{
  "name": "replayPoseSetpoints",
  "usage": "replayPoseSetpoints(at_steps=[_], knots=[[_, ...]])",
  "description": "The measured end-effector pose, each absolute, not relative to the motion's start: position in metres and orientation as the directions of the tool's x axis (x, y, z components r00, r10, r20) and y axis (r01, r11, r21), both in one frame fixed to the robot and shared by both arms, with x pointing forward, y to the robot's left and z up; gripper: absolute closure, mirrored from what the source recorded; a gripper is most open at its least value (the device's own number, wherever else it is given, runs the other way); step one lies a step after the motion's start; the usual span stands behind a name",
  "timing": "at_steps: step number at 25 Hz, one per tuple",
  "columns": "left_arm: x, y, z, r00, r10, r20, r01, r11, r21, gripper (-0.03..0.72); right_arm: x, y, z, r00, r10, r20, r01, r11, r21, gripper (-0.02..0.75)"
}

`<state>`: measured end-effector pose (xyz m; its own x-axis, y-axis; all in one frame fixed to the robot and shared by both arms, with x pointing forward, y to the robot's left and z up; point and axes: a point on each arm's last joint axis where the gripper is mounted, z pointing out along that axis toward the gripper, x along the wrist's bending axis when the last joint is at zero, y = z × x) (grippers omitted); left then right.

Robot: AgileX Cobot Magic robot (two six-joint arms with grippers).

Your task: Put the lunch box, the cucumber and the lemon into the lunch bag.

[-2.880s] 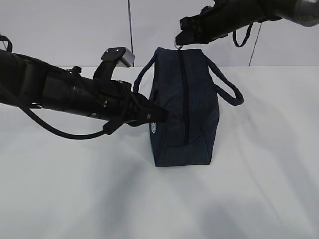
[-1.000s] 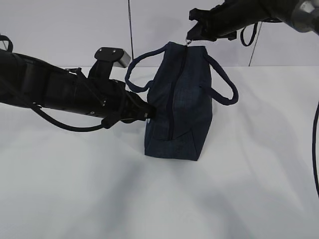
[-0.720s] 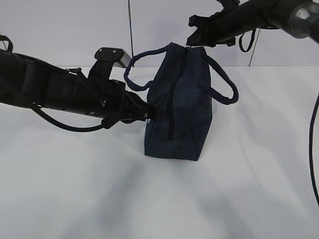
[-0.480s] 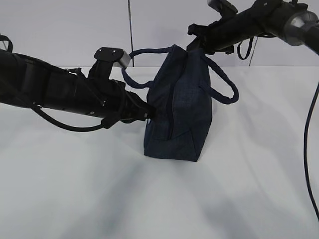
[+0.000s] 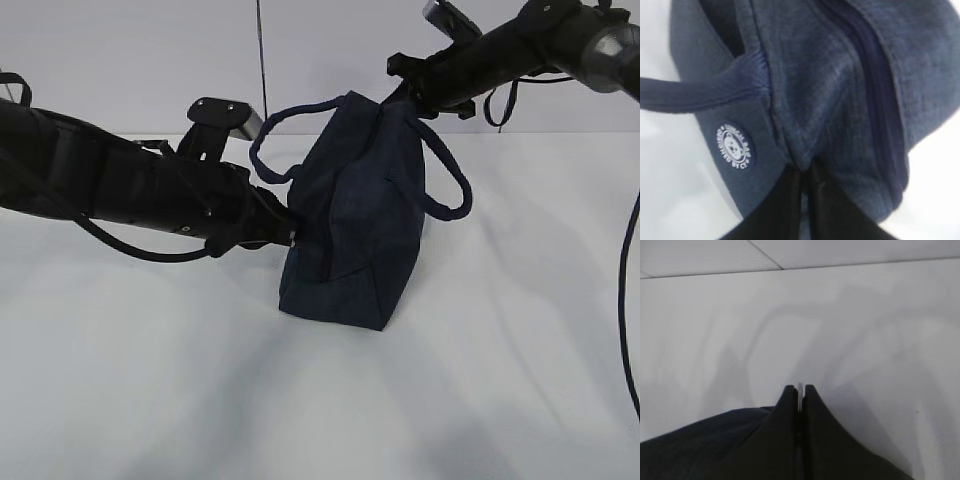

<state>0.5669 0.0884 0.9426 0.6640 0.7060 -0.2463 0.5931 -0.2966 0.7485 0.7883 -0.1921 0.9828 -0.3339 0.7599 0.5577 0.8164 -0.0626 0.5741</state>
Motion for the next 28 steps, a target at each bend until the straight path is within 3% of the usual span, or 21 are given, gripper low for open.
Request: replayPoseSetpoints(at_steps=[4,12,18,23,28], knots=[[0.572,0.094,0.941,0.617,0.76,-0.207,0.602,-0.286,0.745,0.697,0.783,-0.193,0.998,-0.336,0.733,0.592,0.839,-0.053,0.542,0.738],[0.591,0.101,0.955,0.523,0.848,-0.092,0.567,-0.265,0.78,0.697,0.777,-0.215,1.008,-0.232,0.709,0.666,0.9,-0.103,0.423,0.738],[0.607,0.101,0.974,0.473,0.88,-0.033,0.517,-0.247,0.82,0.698,0.78,-0.232,1.01,-0.208,0.708,0.675,0.898,-0.136,0.419,0.738],[0.618,0.111,0.983,0.357,0.933,0.054,0.5,-0.24,0.832,0.698,0.78,-0.232,1.009,-0.207,0.711,0.672,0.898,-0.135,0.419,0.738],[0.624,0.12,0.988,0.273,0.956,0.11,0.491,-0.237,0.838,0.698,0.779,-0.227,1.015,-0.265,0.656,0.707,0.886,-0.123,0.446,0.738]])
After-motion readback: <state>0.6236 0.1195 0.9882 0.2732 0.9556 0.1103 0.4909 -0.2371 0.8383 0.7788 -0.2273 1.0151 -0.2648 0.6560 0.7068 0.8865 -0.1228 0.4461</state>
